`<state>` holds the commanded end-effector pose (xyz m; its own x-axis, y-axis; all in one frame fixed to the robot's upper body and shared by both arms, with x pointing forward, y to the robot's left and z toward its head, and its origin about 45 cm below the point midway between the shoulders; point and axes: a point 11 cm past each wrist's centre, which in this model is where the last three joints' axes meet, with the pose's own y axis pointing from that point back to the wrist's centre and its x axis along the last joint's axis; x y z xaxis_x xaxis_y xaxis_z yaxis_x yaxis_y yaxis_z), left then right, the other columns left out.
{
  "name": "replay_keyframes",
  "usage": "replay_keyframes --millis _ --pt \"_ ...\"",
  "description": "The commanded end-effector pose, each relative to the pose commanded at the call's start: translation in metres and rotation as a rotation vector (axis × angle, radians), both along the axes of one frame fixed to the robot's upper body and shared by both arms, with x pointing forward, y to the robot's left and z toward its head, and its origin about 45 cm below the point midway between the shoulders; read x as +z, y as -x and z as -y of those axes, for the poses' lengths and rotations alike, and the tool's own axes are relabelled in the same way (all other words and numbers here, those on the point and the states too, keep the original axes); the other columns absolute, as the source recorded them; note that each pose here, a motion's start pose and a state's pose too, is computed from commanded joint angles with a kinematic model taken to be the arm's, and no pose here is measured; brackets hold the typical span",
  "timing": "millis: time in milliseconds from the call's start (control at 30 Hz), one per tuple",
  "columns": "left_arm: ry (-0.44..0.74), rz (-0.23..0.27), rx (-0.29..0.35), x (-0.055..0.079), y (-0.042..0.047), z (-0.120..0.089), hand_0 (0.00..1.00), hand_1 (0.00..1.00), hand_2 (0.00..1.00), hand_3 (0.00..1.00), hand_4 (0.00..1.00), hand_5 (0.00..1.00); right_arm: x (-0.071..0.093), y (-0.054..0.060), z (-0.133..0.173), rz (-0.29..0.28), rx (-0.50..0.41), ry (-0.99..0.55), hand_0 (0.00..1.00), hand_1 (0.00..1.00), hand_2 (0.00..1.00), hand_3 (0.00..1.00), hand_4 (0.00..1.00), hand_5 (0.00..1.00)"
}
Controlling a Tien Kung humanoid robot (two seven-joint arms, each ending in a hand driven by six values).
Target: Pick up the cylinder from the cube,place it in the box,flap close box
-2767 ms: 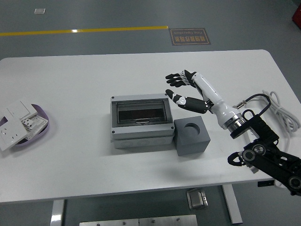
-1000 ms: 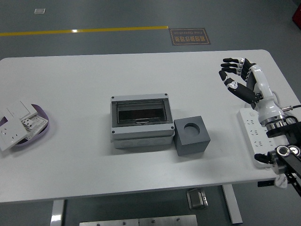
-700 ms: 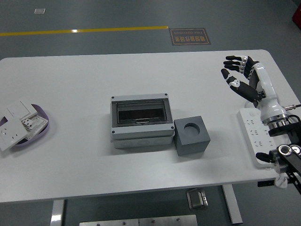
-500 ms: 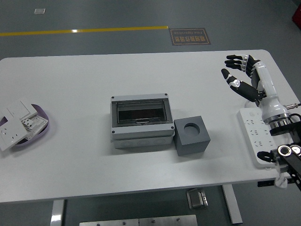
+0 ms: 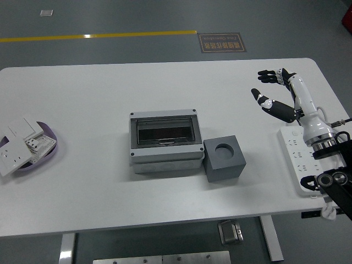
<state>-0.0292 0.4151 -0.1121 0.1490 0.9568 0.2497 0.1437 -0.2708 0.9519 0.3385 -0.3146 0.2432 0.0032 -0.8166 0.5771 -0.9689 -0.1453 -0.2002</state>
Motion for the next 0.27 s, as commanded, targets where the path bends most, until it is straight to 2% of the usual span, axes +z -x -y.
replay_keyframes --millis 100,267 --pt "0.001 -0.003 0.0 0.0 0.0002 0.0 0.614 0.635 0.629 0.633 0.685 0.245 -0.003 0.0 0.002 -0.01 -0.005 -0.024 0.739 0.668 0.653 0.663 0.74 0.284" --pt "-0.007 0.0 -0.001 0.001 -0.0032 -0.004 0.614 0.635 0.629 0.633 0.685 0.245 -0.014 0.003 0.013 -0.008 -0.027 -0.148 0.739 0.668 0.653 0.663 0.74 0.284"
